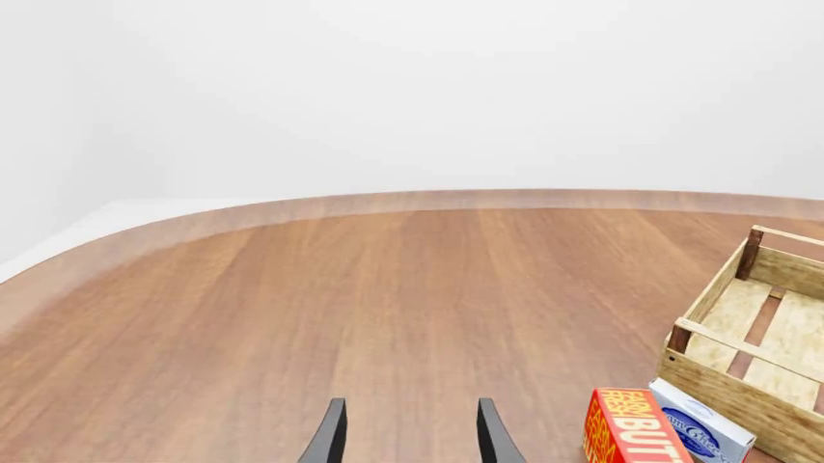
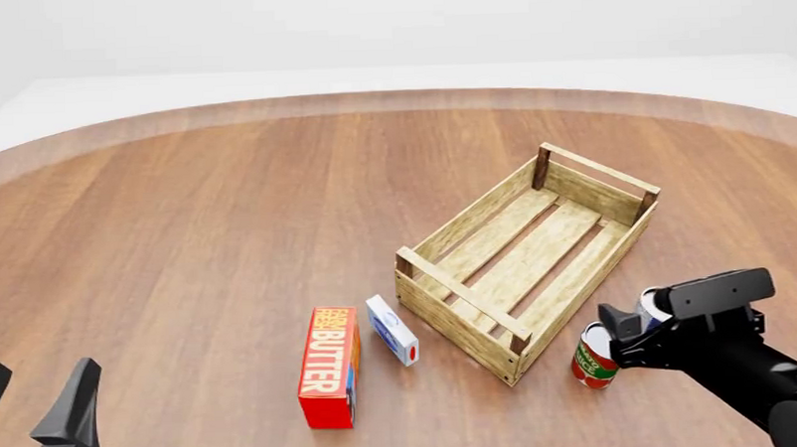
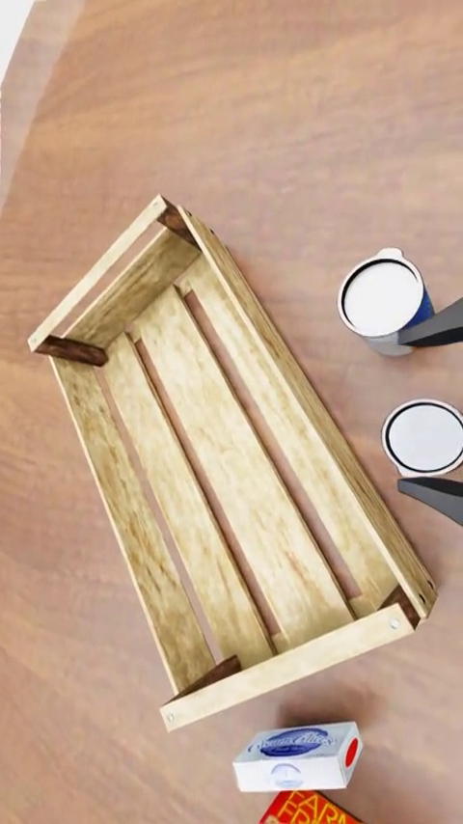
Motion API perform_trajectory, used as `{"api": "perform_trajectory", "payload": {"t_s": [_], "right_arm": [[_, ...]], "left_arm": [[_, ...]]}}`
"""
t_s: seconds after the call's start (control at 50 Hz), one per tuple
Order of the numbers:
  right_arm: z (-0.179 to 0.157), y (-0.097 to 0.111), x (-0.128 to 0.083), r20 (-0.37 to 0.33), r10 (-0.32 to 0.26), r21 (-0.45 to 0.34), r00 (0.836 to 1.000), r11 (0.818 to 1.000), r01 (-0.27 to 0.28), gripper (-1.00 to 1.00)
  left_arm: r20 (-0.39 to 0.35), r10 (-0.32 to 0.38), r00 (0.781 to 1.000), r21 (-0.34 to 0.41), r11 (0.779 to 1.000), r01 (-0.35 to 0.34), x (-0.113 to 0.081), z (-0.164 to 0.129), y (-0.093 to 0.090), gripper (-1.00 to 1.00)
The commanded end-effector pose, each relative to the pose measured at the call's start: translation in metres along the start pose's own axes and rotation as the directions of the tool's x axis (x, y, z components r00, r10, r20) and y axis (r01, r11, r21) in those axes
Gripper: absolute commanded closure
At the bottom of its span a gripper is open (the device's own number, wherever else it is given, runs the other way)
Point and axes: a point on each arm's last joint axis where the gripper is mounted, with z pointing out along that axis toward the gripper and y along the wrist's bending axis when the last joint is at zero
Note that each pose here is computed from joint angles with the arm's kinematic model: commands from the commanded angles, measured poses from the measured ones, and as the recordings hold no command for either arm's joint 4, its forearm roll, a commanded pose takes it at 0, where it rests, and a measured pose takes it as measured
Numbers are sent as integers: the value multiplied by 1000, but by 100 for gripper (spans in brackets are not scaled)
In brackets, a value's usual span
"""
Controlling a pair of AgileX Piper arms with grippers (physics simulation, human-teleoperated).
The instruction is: Pick up the tomato sauce, and put it in the wooden tray.
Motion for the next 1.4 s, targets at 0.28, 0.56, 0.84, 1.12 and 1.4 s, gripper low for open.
{"api": "perform_trajectory", "payload": {"t_s": [0.28, 0.56, 0.84, 1.12, 1.4], "right_arm": [[17, 8, 29, -97, 9, -32, 995, 999, -12, -100], [23, 9, 33, -106, 19, -35, 994, 999, -23, -100], [41, 11, 40, -133, 25, -36, 991, 999, -30, -100], [50, 14, 48, -161, 34, -48, 986, 998, -42, -100], [55, 15, 55, -186, 29, -48, 982, 998, -39, -100]], "left_arm": [[0, 0, 1000, 0, 1000, 0, 0, 0, 0, -100], [0, 0, 1000, 0, 1000, 0, 0, 0, 0, -100], [0, 0, 1000, 0, 1000, 0, 0, 0, 0, -100], [0, 0, 1000, 0, 1000, 0, 0, 0, 0, -100], [0, 0, 1000, 0, 1000, 0, 0, 0, 0, -100]]}}
